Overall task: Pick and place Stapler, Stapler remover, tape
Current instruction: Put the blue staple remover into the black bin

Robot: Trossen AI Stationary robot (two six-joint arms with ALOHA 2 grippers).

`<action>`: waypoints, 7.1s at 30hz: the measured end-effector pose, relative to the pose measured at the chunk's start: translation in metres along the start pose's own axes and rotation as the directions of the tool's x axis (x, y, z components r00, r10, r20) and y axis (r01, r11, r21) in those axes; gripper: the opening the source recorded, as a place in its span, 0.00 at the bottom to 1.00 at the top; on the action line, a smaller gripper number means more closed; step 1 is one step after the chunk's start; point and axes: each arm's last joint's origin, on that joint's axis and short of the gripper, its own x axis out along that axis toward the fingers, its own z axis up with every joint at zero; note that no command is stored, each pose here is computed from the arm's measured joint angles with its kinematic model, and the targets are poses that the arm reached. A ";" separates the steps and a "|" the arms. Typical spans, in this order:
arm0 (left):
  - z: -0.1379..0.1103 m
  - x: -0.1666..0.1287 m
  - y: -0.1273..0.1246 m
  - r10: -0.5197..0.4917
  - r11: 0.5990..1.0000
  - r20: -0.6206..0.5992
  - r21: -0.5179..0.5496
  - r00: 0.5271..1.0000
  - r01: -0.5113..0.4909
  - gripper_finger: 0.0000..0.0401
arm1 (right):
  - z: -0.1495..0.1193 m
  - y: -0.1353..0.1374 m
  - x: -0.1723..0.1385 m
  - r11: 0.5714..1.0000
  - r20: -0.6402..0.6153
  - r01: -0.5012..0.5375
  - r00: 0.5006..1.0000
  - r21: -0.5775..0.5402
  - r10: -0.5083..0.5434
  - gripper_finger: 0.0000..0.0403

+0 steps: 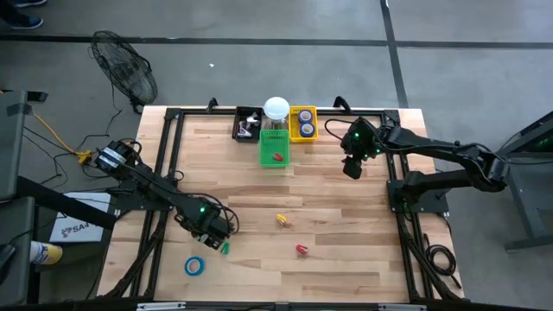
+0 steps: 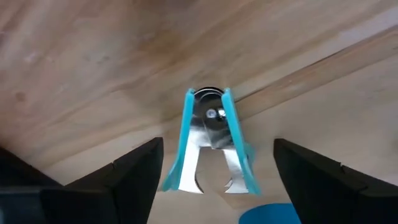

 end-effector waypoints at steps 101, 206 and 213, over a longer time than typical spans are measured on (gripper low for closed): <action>0.156 -0.088 0.075 -0.013 0.927 0.548 0.319 0.836 -0.195 0.25 | 0.000 0.000 0.000 1.000 0.004 0.005 1.000 -0.001 -0.005 0.41; 0.313 -0.166 0.117 0.073 -0.103 0.701 0.713 0.710 -0.693 0.40 | 0.003 -0.004 0.000 0.991 0.019 0.106 0.994 -0.077 -0.105 0.41; 0.313 -0.166 0.116 0.072 -0.128 0.702 0.711 0.709 -0.691 0.44 | 0.003 -0.004 0.000 0.992 0.019 0.104 0.994 -0.075 -0.103 0.41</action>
